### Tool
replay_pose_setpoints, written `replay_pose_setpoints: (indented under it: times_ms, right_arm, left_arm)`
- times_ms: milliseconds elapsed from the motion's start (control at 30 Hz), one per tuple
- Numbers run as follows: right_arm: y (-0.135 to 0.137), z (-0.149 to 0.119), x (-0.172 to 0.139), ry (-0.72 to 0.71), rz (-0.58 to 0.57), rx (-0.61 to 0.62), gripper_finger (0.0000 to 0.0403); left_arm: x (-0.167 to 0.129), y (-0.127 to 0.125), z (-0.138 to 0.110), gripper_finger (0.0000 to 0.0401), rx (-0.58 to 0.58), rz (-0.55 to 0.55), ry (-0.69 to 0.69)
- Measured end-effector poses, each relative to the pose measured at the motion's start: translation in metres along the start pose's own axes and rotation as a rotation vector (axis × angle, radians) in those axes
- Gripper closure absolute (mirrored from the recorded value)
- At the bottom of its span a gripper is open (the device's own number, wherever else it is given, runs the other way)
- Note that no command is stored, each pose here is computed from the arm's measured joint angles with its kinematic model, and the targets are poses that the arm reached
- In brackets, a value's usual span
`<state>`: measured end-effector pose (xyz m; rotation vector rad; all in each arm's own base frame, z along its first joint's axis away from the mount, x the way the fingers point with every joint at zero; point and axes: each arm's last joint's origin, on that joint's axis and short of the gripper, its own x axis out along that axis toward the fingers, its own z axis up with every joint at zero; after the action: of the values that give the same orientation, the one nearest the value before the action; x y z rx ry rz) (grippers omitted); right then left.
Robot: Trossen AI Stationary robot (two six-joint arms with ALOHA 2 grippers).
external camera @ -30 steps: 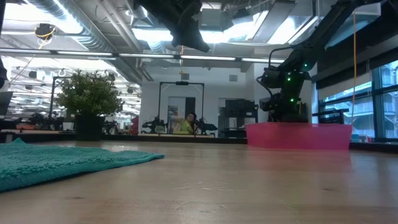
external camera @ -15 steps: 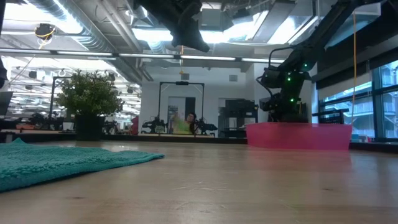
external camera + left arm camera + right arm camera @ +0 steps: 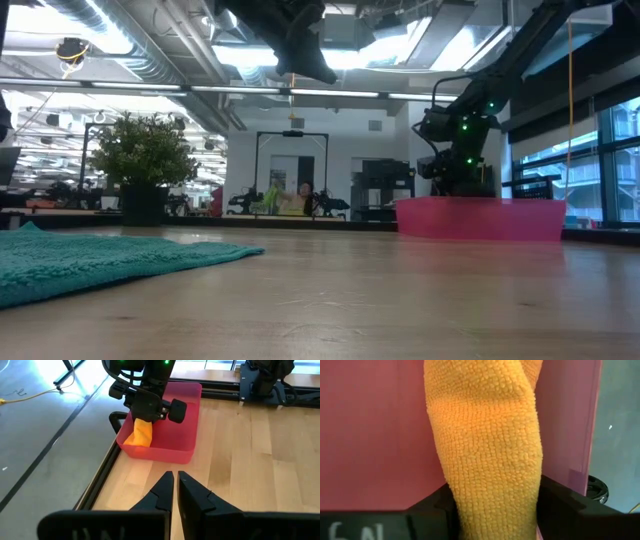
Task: Roll microfiber towels into tight, uniform cylinder then place into a basket
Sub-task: Put the orange microfiber towel into the pink bin
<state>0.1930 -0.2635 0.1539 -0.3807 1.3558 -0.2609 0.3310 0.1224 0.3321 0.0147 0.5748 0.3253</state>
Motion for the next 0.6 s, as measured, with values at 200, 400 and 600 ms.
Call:
replay_pose_setpoints:
  times_ms: [200,400,600]
  right_arm:
    - [0.0000,0.0000,0.0000,0.000,0.000,0.003,0.0214]
    - [0.0002,-0.0001,0.0000,0.001,0.002,0.005,0.0214]
    - [-0.0004,0.0004,0.0000,-0.009,-0.001,0.004,0.0214]
  left_arm:
    - [0.0000,0.0000,0.0000,0.0387,0.000,0.000,0.000]
    - [0.0000,0.0000,0.0000,0.0387,0.000,0.000,0.000]
    - [0.0000,0.0000,0.0000,0.0387,0.000,0.000,0.000]
